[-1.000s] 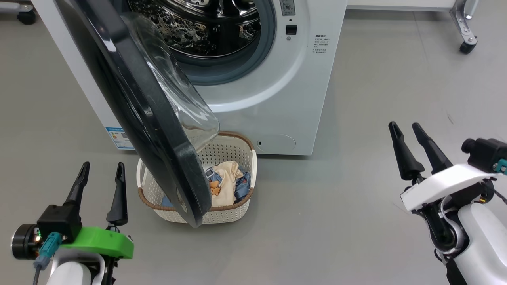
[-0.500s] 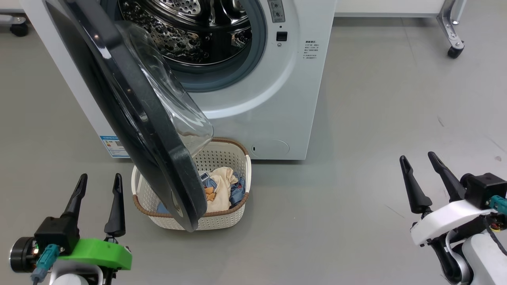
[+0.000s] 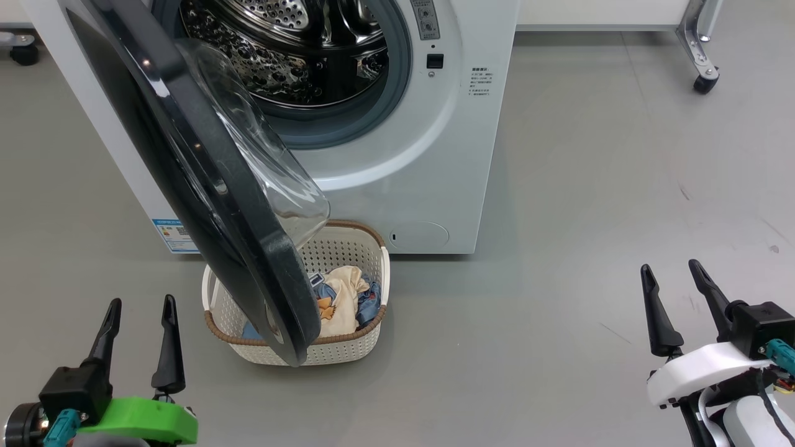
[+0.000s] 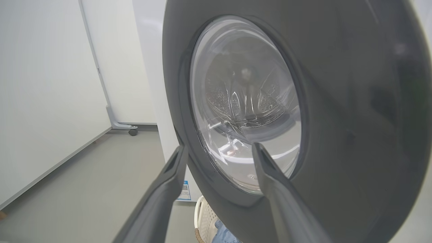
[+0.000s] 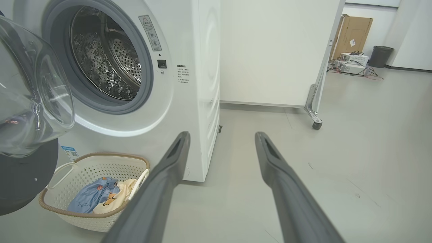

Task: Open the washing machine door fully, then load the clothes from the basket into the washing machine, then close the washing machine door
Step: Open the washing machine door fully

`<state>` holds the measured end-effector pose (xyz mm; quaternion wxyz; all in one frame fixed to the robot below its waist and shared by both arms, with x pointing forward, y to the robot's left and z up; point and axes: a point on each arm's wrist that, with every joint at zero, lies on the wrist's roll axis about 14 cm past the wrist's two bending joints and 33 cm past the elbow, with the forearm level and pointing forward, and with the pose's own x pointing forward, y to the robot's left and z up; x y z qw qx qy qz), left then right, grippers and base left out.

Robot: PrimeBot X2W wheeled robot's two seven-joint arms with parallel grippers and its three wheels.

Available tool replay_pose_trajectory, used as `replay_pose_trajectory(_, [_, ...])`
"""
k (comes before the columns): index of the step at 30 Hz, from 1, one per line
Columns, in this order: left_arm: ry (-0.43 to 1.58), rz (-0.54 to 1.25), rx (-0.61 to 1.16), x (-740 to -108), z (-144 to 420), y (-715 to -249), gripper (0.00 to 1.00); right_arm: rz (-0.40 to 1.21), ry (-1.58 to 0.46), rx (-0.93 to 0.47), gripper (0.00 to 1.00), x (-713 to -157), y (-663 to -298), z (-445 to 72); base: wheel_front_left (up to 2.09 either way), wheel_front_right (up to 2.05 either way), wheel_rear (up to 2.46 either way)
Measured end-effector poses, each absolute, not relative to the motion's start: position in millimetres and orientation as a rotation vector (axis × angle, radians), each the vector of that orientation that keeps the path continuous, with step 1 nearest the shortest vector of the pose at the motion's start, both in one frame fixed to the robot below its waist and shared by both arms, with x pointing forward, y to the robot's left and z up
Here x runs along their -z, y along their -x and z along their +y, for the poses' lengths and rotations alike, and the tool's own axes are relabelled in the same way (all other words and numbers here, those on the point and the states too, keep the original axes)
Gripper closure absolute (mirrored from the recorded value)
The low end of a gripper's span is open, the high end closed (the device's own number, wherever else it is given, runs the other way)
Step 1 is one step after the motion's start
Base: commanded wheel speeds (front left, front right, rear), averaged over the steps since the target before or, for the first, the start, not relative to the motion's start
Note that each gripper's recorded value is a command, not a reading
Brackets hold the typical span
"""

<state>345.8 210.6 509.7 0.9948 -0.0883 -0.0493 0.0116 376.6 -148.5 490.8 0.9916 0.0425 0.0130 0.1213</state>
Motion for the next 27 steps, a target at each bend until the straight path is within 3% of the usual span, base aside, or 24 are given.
replay_pose_trajectory(27, [0.176, -0.085, -0.047, -504.2, 212.9, -336.3, 0.00, 0.008, -0.078, -0.211, 0.00, -490.4, -359.0, -145.6, 0.00, 0.00, 0.00])
